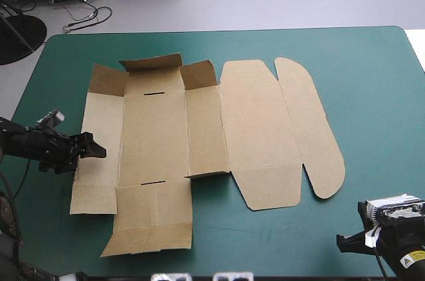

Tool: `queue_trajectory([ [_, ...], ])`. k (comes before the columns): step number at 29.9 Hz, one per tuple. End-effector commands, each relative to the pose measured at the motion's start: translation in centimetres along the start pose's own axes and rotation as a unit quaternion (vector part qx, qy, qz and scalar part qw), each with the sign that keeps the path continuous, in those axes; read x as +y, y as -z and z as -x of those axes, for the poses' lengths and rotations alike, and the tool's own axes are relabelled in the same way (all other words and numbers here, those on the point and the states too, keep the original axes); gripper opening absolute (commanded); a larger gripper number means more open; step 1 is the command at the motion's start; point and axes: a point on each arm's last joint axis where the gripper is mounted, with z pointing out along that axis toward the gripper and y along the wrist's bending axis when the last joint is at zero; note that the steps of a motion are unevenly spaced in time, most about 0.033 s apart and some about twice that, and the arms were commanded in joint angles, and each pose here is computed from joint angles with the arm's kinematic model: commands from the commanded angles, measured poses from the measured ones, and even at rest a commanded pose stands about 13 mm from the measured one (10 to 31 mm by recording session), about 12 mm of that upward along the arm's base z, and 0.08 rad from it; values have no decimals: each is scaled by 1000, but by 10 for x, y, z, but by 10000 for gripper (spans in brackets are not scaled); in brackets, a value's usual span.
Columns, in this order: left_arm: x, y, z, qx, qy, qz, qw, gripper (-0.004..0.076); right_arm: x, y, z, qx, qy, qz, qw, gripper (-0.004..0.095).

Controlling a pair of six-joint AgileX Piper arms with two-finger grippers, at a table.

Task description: Fold the box

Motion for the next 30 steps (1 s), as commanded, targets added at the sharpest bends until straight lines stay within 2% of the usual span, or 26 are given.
queue_trajectory([
  [1, -20, -5, 6, -1, -20, -30, 999, 427, -2, 4, 13, -39, 3, -8, 999, 65],
  [9, -29, -25, 9, 22, -33, -33, 999, 328, -2, 4, 13, -39, 3, -8, 999, 65],
  [12, -27, -25, 14, -2, -13, -19, 1000, 222, -2, 4, 13, -39, 3, -8, 999, 65],
  [16, -27, -25, 17, -18, 2, -21, 1000, 3, -2, 4, 13, -39, 3, -8, 999, 65],
  [18, -30, -25, 17, -18, -7, -37, 999, -10, -2, 4, 13, -39, 3, -8, 999, 65],
  [23, -57, -2, 25, 2, -112, -48, 992, -9, -2, 4, 13, -39, 3, -8, 999, 65],
  [27, -94, 26, 31, 13, -245, 36, 969, -10, -2, 4, 13, -39, 3, -8, 999, 65],
  [30, -127, 42, 36, 1, -341, 109, 934, -10, -2, 4, 13, -39, 5, -8, 999, 65],
])
